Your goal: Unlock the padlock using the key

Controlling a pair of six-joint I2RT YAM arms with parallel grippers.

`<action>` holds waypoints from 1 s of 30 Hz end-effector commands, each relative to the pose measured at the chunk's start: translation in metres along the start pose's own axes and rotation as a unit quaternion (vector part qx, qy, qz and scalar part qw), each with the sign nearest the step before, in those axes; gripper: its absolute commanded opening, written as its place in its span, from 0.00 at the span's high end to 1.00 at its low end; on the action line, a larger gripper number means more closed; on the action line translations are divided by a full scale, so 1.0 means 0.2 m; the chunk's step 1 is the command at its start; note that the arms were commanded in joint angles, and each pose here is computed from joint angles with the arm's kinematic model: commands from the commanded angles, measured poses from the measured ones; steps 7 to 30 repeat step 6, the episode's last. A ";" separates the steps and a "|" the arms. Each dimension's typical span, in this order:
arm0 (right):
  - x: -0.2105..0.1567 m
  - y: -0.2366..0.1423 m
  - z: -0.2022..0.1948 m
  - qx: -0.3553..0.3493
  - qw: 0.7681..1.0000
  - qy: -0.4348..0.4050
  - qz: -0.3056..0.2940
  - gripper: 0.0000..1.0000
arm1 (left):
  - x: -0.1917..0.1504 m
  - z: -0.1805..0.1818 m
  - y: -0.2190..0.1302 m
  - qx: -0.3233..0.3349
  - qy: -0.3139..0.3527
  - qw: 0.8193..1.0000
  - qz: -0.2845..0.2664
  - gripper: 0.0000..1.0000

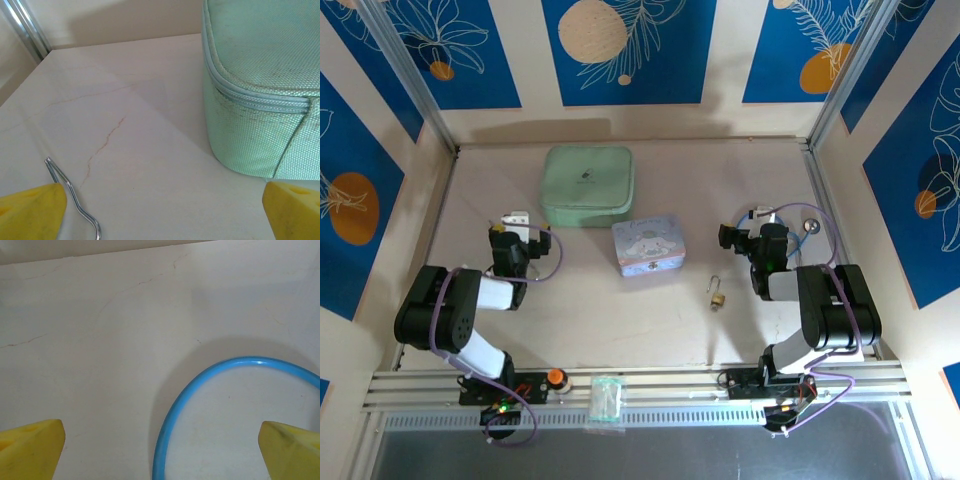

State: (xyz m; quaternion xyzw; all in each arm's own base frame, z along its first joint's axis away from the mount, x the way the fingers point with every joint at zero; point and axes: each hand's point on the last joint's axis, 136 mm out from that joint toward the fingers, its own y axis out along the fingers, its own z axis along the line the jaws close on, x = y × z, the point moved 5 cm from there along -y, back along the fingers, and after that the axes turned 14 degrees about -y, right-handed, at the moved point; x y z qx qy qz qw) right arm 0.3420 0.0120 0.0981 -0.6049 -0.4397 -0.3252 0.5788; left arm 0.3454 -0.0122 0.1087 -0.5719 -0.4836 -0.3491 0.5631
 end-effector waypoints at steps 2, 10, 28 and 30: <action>0.08 0.02 -0.01 0.011 1.000 0.002 -0.026 0.01 | 0.01 0.01 0.00 -0.004 -0.001 1.000 -0.001 0.00; 0.09 0.01 0.00 0.011 0.999 -0.003 -0.032 0.01 | 0.01 0.01 0.00 -0.004 -0.002 1.000 -0.001 0.00; 0.09 0.01 0.00 0.011 0.999 -0.003 -0.032 0.01 | 0.01 0.01 0.00 -0.004 -0.002 1.000 -0.001 0.00; 0.09 0.01 0.00 0.011 0.999 -0.003 -0.032 0.01 | 0.01 0.01 0.00 -0.004 -0.002 1.000 -0.001 0.00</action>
